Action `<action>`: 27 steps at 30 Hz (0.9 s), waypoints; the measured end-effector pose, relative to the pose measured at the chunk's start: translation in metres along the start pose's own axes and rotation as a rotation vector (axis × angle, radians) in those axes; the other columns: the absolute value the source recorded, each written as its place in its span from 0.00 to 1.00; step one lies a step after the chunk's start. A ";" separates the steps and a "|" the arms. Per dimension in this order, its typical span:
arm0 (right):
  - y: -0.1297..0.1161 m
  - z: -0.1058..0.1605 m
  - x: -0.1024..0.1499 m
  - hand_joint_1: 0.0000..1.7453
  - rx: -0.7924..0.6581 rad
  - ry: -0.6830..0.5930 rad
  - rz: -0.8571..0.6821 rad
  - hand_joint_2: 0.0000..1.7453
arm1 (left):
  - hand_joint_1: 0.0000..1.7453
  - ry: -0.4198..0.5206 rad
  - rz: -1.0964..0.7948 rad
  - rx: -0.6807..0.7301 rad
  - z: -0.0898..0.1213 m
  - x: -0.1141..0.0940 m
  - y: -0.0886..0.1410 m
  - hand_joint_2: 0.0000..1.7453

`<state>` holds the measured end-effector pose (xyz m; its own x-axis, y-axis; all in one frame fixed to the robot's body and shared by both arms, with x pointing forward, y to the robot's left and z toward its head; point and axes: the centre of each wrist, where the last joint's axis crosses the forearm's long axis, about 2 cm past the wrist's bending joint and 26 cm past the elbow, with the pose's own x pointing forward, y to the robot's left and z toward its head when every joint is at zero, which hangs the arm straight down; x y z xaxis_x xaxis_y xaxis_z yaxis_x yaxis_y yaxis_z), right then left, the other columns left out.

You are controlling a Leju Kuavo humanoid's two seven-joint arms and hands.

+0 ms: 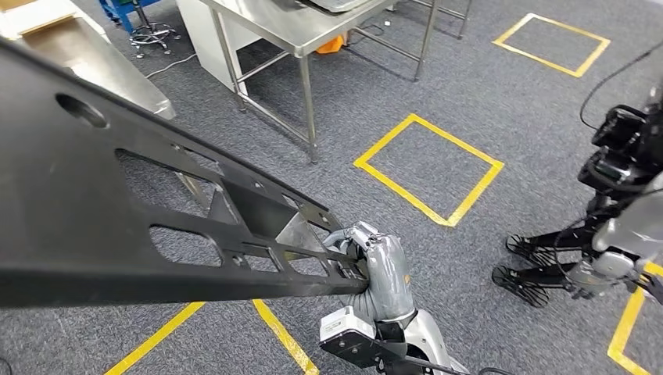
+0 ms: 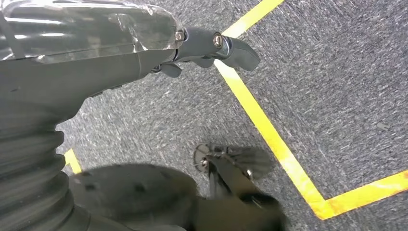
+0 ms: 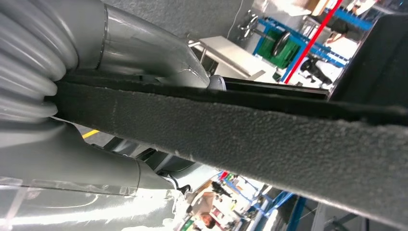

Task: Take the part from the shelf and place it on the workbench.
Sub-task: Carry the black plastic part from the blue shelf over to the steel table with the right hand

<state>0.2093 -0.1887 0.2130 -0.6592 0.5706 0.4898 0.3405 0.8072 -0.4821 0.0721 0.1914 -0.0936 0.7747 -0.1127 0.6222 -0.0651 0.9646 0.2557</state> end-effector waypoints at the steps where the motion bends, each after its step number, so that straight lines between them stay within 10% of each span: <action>1: 0.000 0.000 0.000 1.00 0.000 0.000 0.000 1.00 | 0.00 -0.001 0.000 0.000 0.000 0.000 0.000 1.00; 27: 0.001 0.002 0.001 1.00 0.003 0.007 -0.006 1.00 | 0.00 -0.001 0.002 0.009 -0.001 0.002 -0.001 1.00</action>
<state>0.2080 -0.1881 0.2115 -0.6566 0.5669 0.4975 0.3348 0.8102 -0.4812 0.0740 0.1906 -0.0929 0.7740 -0.1106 0.6234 -0.0726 0.9626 0.2610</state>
